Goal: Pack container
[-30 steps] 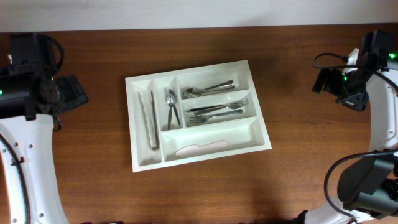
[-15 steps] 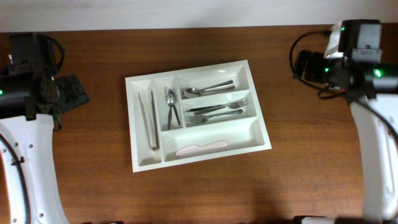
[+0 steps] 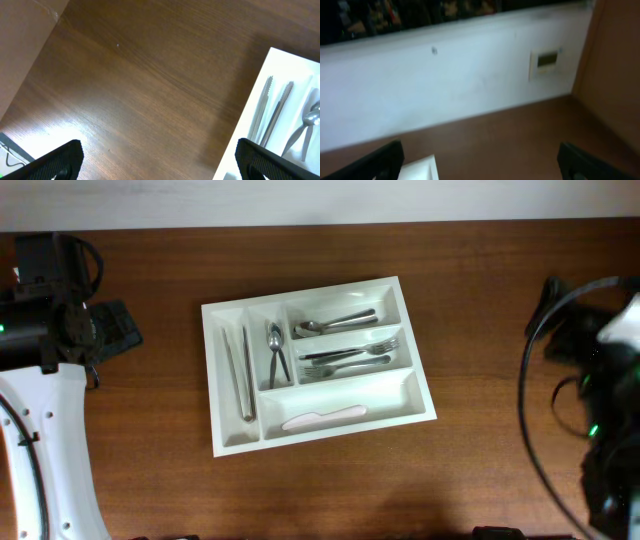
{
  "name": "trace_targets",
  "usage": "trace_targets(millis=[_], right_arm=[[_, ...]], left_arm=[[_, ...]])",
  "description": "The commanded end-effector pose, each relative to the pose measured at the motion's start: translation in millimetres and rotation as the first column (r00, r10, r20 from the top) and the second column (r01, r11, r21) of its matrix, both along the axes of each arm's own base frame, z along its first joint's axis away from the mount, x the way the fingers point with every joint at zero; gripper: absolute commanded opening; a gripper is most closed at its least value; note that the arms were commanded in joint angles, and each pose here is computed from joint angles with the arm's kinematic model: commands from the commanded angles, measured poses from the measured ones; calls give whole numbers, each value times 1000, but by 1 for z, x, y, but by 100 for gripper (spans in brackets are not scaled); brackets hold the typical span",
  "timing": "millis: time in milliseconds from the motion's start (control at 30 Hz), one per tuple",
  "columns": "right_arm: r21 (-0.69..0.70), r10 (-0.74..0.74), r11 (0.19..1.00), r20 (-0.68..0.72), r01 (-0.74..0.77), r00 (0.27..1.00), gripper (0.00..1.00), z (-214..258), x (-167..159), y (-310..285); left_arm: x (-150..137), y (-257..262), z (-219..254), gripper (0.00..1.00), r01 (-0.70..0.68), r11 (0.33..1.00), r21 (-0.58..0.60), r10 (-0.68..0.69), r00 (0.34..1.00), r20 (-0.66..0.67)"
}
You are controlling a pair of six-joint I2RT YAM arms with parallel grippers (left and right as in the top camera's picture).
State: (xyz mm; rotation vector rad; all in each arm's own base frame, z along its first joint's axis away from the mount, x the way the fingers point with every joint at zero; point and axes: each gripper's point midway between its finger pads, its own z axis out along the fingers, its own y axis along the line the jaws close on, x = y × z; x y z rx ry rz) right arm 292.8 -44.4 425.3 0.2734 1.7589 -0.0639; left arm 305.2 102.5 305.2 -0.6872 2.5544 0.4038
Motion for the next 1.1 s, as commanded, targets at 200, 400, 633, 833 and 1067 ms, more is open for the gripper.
trace_targets(millis=[200, 400, 633, 833, 1067], right_arm=[[136, -33, 990, -18, 35, 999, 99, -135, -64, 5], [135, -38, 990, -33, 42, 999, 98, -208, -82, 6], [137, -37, 989, -72, 46, 997, 99, -266, -83, 6], [139, -38, 989, -123, 55, 992, 99, -289, -82, 5], [141, -36, 988, -174, 61, 984, 99, -314, -81, 6]], left_arm=[[-4, 0, 8, 99, 0, 1000, -1, 0, 1000, 27], [-4, 0, 8, 99, 0, 1000, -1, 0, 1000, 27], [-4, 0, 8, 99, 0, 1000, -1, 0, 1000, 27], [-4, 0, 8, 99, 0, 1000, -1, 0, 1000, 27], [-4, 0, 8, 99, 0, 1000, -1, 0, 1000, 27]])
